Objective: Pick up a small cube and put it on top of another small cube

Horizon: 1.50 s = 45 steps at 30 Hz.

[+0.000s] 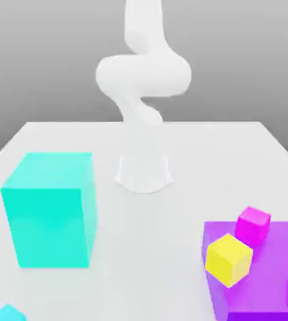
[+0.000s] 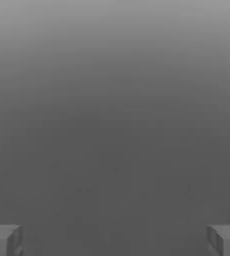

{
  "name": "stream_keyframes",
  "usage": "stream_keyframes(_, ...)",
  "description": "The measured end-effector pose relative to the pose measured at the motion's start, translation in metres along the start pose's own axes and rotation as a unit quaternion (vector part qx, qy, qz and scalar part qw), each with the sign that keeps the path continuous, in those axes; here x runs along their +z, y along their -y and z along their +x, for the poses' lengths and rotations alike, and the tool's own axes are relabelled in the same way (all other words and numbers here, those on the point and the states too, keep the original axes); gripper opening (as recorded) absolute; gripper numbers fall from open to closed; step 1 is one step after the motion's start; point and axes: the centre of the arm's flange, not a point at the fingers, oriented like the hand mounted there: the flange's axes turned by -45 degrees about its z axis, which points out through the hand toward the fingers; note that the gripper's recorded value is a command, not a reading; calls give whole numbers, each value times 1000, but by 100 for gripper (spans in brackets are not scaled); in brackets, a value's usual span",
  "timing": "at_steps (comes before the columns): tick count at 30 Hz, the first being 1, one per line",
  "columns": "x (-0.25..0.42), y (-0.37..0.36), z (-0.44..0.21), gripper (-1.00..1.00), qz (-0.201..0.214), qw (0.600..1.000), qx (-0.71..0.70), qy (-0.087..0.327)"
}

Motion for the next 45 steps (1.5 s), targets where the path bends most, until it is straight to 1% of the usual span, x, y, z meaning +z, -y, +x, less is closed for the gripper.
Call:
stream_keyframes(8, 132, -49, 3, 0, -18, 994, 58, 93)
stream_keyframes(16, 259, -108, -34, 0, -41, 976, 117, 181)
stream_keyframes(24, 372, -172, -108, 0, -71, 945, 177, 266)
stream_keyframes(31, 453, -223, -202, 0, -99, 909, 223, 337)
stream_keyframes(35, 498, -231, -248, 0, -103, 904, 229, 346)
stream_keyframes(36, 507, -231, -256, -100, -104, 904, 229, 347)
stream_keyframes(42, 511, -232, -260, -100, -103, 904, 229, 347)
stream_keyframes(45, 491, -231, -241, -100, -103, 904, 229, 347)
